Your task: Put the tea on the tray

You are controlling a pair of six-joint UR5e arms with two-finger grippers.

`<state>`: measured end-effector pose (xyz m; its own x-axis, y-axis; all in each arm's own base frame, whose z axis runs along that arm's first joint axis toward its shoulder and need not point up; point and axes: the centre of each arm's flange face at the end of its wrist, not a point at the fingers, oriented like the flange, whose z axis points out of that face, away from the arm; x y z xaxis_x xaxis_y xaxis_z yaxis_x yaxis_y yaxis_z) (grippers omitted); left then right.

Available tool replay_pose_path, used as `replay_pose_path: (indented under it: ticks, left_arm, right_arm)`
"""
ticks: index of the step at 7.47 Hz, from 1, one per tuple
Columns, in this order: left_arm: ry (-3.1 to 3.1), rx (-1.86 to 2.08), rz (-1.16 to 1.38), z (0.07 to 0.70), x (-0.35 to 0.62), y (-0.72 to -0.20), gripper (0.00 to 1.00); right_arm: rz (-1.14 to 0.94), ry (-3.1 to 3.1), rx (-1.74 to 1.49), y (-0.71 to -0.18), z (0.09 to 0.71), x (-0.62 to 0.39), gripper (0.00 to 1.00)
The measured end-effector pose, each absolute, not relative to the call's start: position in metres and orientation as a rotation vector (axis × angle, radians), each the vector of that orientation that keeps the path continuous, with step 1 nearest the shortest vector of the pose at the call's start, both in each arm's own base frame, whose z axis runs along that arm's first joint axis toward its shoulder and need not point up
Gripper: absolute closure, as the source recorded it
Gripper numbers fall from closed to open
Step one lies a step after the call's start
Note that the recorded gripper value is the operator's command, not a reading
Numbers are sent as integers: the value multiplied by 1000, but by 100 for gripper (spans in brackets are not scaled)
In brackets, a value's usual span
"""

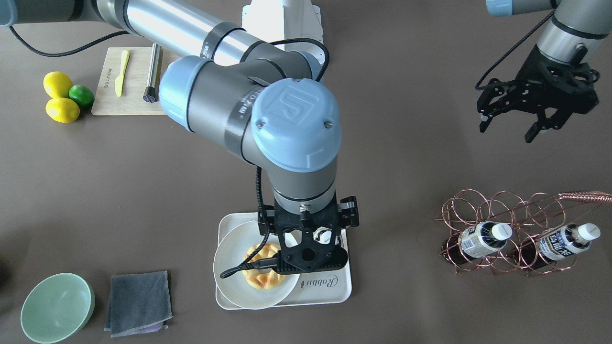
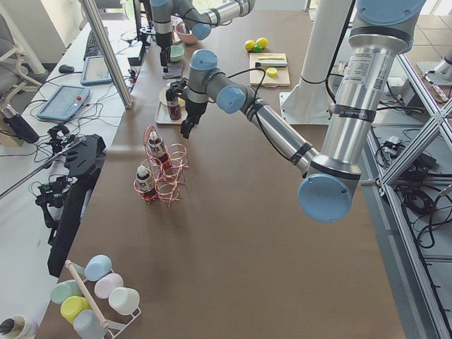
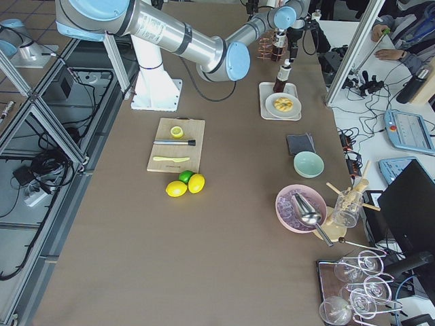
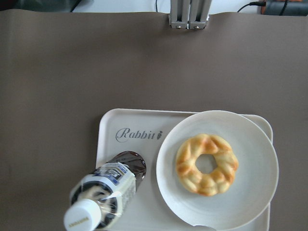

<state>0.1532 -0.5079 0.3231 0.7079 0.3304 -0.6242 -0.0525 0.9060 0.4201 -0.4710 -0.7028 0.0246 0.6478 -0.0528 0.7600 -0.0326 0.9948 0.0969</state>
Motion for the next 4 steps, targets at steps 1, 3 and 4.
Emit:
replay_pose_path:
  ticks: [1, 3, 4]
  left_arm:
    - [723, 376, 234, 333, 115, -516, 8]
    - [701, 333, 228, 354, 34, -519, 8]
    - [692, 322, 223, 373, -6, -511, 8]
  right_arm:
    - [-46, -858, 119, -691, 56, -430, 0]
    - [-111, -853, 130, -665, 139, -335, 0]
    - [-154, -835, 147, -646, 188, -288, 0]
